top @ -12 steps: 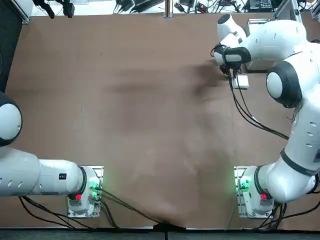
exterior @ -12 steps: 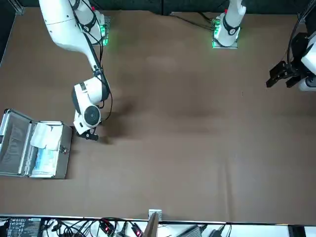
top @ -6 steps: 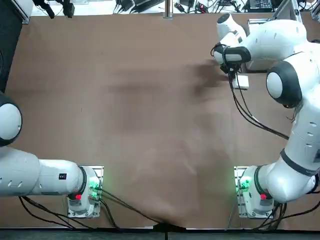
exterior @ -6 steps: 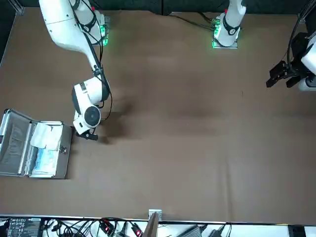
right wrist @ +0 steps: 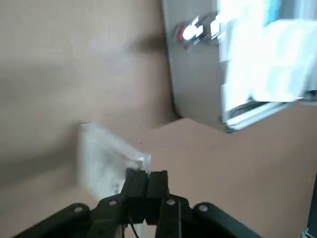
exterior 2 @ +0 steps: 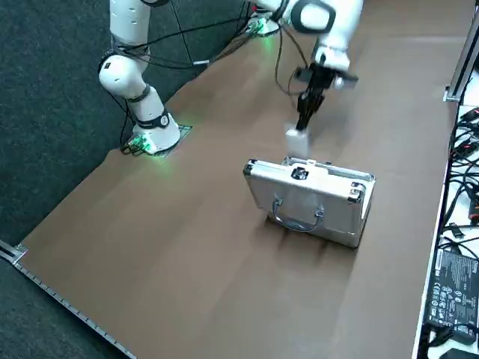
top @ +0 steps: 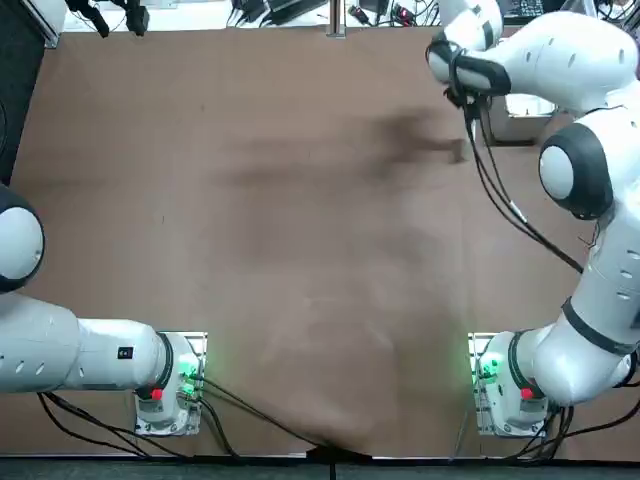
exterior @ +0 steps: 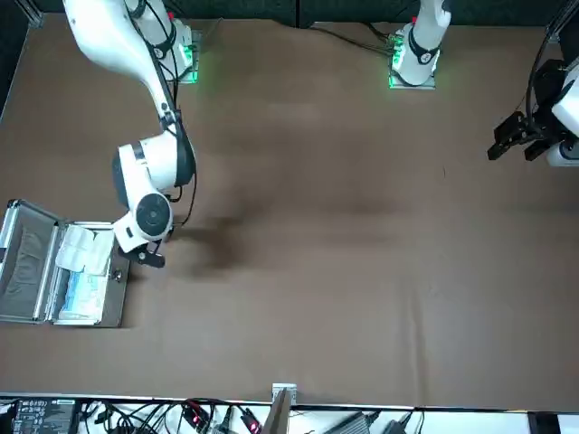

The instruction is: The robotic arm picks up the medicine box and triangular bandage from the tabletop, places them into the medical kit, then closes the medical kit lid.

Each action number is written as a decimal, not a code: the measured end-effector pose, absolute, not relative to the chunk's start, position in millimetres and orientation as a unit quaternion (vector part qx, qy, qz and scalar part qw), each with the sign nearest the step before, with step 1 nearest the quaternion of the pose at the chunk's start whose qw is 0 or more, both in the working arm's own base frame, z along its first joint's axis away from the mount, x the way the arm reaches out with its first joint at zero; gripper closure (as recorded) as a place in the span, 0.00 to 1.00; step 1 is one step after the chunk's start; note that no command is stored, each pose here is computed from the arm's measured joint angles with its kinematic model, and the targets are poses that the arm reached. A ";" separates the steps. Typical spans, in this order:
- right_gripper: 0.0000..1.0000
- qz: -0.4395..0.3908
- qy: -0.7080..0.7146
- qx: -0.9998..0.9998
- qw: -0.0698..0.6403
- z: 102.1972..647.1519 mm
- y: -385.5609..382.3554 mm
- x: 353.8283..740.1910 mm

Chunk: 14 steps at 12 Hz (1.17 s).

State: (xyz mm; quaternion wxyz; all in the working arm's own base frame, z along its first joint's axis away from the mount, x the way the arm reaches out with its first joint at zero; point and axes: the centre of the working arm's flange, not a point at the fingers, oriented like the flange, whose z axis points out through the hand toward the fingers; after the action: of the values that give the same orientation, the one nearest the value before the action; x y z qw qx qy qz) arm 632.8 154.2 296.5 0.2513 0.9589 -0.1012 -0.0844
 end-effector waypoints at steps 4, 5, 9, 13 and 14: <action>0.99 -0.046 -0.122 0.963 0.236 369.6 151.4 646.4; 0.99 -0.037 -0.125 0.964 0.232 382.3 146.0 649.1; 0.99 0.011 -0.113 0.972 0.205 457.5 77.1 683.5; 0.99 0.075 -0.114 0.973 0.184 504.2 5.4 709.2; 0.99 0.090 -0.115 0.973 0.181 504.0 -8.6 715.0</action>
State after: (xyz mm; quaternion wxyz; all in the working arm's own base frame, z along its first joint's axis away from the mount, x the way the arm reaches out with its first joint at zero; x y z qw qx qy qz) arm 715.0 -8.6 504.0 0.1809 0.9726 -0.1152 0.0899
